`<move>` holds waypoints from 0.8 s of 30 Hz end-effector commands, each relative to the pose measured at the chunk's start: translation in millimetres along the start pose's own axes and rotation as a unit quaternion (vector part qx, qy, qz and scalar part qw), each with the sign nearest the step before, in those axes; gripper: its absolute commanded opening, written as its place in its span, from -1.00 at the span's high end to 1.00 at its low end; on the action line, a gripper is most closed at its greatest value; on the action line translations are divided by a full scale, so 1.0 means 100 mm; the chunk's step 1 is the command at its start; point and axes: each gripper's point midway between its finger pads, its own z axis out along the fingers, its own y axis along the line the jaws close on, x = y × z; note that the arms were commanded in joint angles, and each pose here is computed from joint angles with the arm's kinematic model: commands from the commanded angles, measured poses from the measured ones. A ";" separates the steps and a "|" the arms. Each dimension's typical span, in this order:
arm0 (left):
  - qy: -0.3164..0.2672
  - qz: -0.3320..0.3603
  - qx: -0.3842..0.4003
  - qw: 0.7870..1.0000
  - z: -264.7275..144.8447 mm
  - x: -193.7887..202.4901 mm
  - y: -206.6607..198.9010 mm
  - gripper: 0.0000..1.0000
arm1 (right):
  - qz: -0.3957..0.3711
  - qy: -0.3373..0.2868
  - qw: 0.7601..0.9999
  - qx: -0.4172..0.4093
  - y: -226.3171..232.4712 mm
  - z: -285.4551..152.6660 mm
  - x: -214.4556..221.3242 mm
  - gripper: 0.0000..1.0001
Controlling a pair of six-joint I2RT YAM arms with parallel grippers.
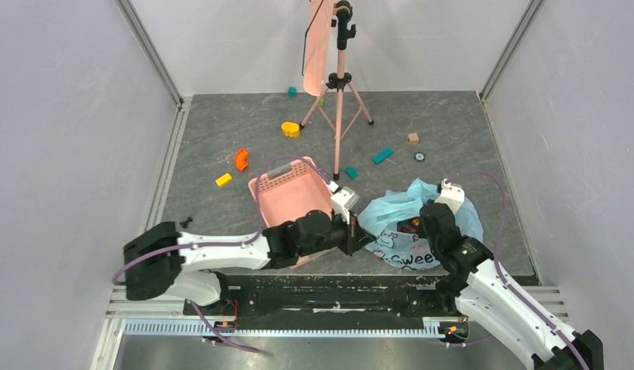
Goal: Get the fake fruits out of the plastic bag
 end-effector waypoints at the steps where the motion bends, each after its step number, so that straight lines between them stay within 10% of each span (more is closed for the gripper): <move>1: -0.060 0.019 0.024 0.998 -0.22 -0.60 -0.35 0.90 | 0.004 -0.011 0.997 -0.075 0.26 -0.03 -0.06 0.68; 11: -0.094 0.050 -0.056 0.993 0.12 -1.26 -0.40 0.67 | 0.033 -0.015 0.992 -0.117 0.36 -0.16 -0.10 0.74; 24: -0.005 0.051 -0.063 0.997 0.87 -0.79 -0.15 0.76 | 0.040 -0.015 0.993 -0.110 0.31 -0.21 -0.12 0.77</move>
